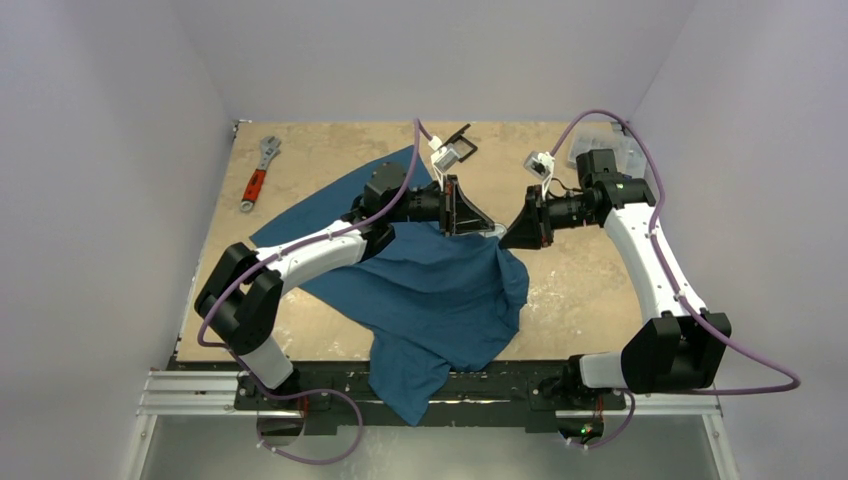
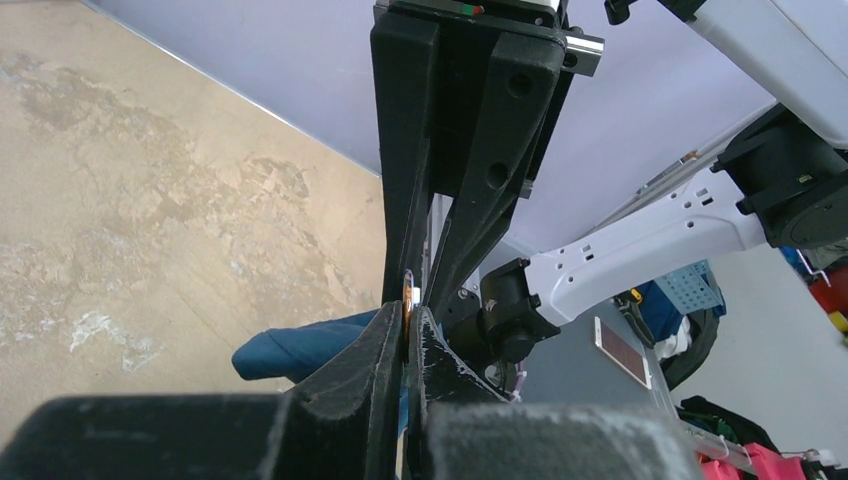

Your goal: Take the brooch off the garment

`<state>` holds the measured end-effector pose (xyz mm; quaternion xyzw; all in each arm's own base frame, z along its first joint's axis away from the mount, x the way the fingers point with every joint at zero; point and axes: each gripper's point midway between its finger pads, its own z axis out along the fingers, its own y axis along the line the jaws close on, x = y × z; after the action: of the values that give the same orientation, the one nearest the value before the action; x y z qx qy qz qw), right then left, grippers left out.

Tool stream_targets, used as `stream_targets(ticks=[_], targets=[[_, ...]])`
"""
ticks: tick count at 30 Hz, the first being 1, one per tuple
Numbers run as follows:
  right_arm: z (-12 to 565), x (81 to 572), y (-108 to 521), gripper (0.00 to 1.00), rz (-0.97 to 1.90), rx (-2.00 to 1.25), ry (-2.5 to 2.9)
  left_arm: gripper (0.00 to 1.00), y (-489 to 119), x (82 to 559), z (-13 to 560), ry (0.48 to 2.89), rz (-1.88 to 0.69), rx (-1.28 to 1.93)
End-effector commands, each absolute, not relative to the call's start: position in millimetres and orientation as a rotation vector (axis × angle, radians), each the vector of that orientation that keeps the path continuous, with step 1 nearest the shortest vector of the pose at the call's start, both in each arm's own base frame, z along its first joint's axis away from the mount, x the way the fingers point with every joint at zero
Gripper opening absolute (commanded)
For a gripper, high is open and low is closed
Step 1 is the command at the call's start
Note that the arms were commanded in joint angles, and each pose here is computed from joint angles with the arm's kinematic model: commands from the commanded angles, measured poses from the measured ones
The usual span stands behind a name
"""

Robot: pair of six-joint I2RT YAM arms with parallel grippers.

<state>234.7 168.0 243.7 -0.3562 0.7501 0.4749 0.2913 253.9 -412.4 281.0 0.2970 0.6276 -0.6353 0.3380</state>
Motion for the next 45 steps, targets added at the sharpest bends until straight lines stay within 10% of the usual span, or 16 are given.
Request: stream_targets(ticks=[1,6,39,45], targets=[[260.4,232.1,172.5,0.18,1.285,-1.000,1.920,0.00,-417.1,246.8,311.1,1.508,-1.675,0.835],[265.5,230.5,173.4,0.00,1.281,-1.011,1.905,0.00,-417.6,248.5,305.2,1.528,-1.665,0.840],[256.8,226.1,166.5,0.00,1.243,-1.098,1.940,0.12,-422.1,251.1,284.0,1.542,-1.576,0.989],[257.8,226.7,166.4,0.00,1.241,-1.106,1.934,0.00,-422.8,250.3,283.4,1.533,-1.564,1.024]])
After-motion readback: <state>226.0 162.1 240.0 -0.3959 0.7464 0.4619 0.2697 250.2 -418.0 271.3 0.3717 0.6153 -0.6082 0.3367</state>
